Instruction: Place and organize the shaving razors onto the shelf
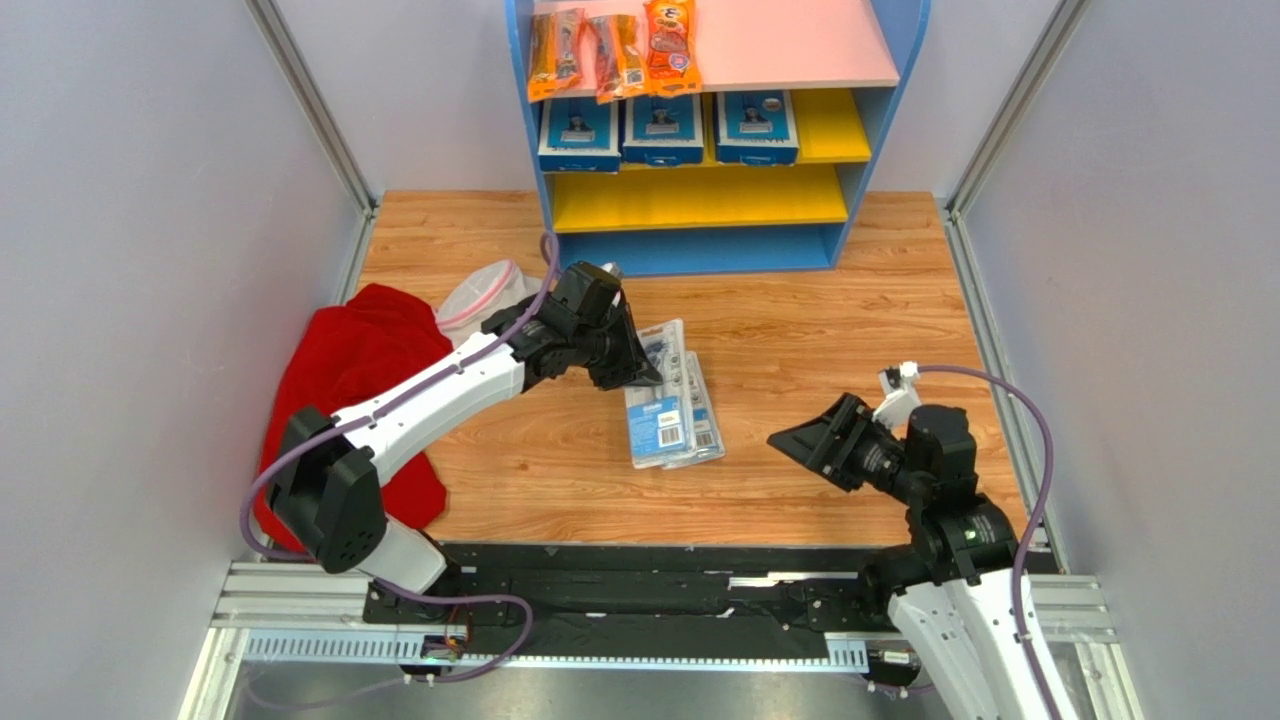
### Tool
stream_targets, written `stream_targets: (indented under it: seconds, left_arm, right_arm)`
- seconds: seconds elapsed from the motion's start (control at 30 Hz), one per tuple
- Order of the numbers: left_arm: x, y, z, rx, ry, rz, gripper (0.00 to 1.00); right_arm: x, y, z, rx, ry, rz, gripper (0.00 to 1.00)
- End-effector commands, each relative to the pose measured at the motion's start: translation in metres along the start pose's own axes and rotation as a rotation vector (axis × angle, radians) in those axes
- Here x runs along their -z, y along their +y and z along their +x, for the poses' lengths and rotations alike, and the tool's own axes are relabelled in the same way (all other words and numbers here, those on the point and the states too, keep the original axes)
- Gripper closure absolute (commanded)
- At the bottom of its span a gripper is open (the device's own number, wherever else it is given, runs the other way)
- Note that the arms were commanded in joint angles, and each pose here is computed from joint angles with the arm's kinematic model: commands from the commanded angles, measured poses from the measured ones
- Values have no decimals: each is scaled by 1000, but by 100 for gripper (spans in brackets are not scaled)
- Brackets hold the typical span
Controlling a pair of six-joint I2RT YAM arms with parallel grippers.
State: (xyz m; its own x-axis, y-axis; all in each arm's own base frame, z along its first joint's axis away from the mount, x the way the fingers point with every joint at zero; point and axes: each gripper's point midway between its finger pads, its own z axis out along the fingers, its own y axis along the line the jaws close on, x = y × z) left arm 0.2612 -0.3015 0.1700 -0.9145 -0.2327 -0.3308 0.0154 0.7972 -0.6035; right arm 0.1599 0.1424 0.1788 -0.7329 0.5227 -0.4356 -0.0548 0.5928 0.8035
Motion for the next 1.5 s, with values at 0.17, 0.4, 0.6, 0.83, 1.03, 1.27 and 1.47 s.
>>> stream_targets:
  seconds: [0.17,0.4,0.6,0.83,1.03,1.27,1.47]
  left_arm:
    - [-6,-58,-12,53,44,231,100]
    - [-6,-66,-12,74,55,277,100]
    - [-2,-69,-12,75,57,294,100]
    - [1,-67,-6,74,70,317,100]
    - [5,-59,2,67,67,328,90]
    - [16,-25,1,-51,12,164,32]
    - [23,15,2,-124,-7,8,25]
  right_arm:
    - [-26,67,-9,83,-42,-120,33]
    - [-60,84,22,117,11,-121,34]
    - [-83,85,26,110,-28,-86,40]
    - [-92,76,16,75,-95,-34,68]
    - [-96,66,27,72,-55,-21,100]
    - [-87,53,34,78,-35,1,100]
    - [-78,48,36,70,-35,-15,100]
